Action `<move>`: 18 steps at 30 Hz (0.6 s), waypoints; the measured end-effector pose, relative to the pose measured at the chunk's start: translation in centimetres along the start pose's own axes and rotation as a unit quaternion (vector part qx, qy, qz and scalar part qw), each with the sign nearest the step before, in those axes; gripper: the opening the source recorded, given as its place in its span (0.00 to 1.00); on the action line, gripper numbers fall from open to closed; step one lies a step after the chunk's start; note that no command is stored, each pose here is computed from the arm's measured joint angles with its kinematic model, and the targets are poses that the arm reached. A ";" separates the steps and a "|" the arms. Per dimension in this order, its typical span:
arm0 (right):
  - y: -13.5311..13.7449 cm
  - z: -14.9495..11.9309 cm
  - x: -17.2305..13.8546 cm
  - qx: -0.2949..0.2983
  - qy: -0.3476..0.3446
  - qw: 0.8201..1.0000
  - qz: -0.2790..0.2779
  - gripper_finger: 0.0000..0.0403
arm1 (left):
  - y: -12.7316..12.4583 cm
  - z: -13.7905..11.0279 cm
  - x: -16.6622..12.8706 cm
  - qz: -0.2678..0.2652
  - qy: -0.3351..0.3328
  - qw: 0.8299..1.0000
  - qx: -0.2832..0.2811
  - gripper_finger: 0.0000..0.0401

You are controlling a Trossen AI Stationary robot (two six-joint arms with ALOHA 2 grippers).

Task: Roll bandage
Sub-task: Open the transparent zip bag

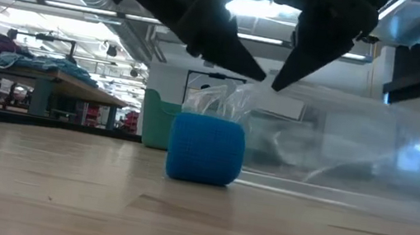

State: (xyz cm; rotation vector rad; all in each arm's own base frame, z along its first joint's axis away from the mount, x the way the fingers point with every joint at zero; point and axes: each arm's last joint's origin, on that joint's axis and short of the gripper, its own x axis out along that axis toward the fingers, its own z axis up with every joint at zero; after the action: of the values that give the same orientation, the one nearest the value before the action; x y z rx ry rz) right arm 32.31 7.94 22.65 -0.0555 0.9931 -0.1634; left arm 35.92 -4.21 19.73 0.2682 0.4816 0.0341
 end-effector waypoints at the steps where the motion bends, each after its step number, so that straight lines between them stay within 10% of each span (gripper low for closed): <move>1: 0.0 -0.1 0.0 -0.002 0.005 1.000 -0.001 0.10 | 0.0 -0.1 0.0 0.003 0.006 1.000 0.003 0.00; 18: -0.7 -2.5 -0.8 -0.020 0.149 0.989 -0.017 0.10 | 1.0 -2.2 0.0 0.029 0.107 0.994 0.026 0.00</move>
State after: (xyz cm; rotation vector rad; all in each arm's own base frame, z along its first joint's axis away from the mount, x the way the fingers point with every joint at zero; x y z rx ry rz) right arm 29.74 7.45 22.06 -0.0858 1.2938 -0.1858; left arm 34.94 -2.71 18.11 0.3324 0.6878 0.1074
